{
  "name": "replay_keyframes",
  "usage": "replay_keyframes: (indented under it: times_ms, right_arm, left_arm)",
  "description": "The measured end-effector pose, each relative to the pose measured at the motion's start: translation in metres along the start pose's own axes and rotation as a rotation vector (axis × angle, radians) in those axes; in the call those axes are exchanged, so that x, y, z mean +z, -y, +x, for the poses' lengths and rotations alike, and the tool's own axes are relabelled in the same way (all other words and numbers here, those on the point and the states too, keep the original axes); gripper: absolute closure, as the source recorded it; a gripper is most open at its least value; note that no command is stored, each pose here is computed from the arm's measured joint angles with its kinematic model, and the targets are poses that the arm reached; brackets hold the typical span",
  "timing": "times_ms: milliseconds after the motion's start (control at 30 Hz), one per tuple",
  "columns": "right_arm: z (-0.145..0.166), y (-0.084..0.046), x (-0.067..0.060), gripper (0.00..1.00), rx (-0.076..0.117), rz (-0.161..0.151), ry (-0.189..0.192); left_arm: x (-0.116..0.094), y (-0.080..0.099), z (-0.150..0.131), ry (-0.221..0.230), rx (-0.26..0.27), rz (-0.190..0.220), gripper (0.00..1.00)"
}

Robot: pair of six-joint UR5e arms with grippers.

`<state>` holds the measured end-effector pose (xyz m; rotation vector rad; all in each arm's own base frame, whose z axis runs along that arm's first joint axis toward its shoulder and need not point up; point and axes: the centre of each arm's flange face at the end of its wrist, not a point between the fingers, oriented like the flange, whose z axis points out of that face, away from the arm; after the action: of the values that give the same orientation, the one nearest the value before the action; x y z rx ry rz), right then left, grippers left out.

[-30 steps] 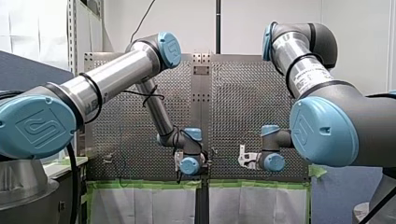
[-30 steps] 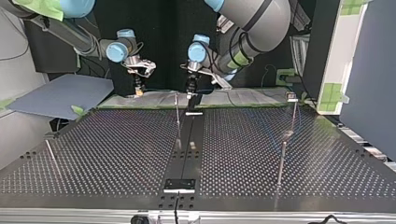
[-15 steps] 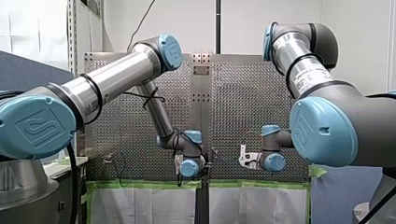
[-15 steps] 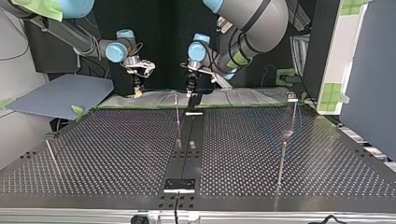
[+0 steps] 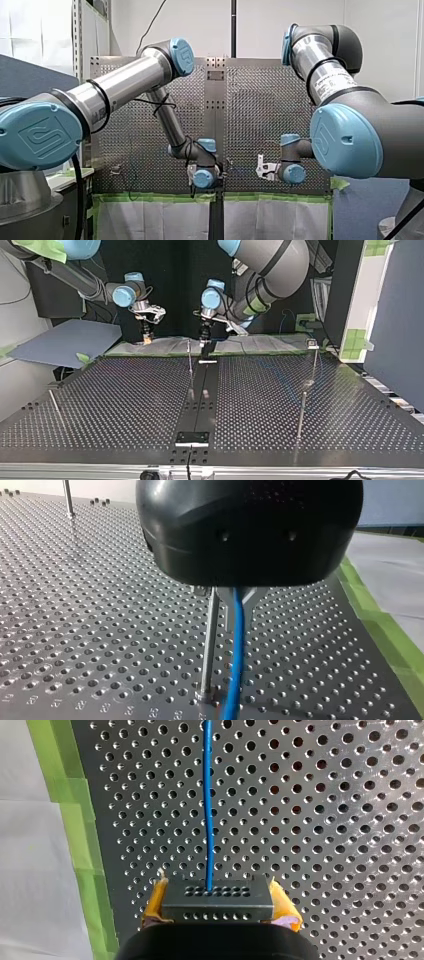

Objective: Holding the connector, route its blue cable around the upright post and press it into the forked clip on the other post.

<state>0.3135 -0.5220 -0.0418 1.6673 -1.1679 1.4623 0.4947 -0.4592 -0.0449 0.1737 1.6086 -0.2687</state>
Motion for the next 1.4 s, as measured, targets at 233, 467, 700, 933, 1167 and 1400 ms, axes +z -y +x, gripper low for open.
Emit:
replay_keyframes:
  times_ms: [233,467,700,933,1167,1400]
  right_arm:
    - [0.002,-0.002,0.003,1.0,0.001,-0.002,-0.007]
    - [0.006,-0.004,0.007,1.0,0.002,-0.005,-0.015]
    - [0.012,-0.006,0.014,1.0,0.001,-0.005,-0.025]
    - [0.018,-0.007,0.02,1.0,-0.001,-0.006,-0.036]
    - [0.023,-0.009,0.026,1.0,-0.001,-0.006,-0.047]
    - [0.033,-0.01,0.035,1.0,-0.003,-0.002,-0.061]
  left_arm:
    - [0.013,0.005,-0.009,0.002,0.005,0.01,1.0]
    - [0.024,0.008,-0.018,0.001,0.006,0.017,1.0]
    - [0.035,0.006,-0.026,-0.002,0.012,0.015,1.0]
    - [0.04,0.004,-0.029,-0.003,0.015,0.012,1.0]
    - [0.042,0.003,-0.03,-0.007,0.018,0.009,1.0]
    - [0.045,0.0,-0.032,-0.007,0.019,0.003,1.0]
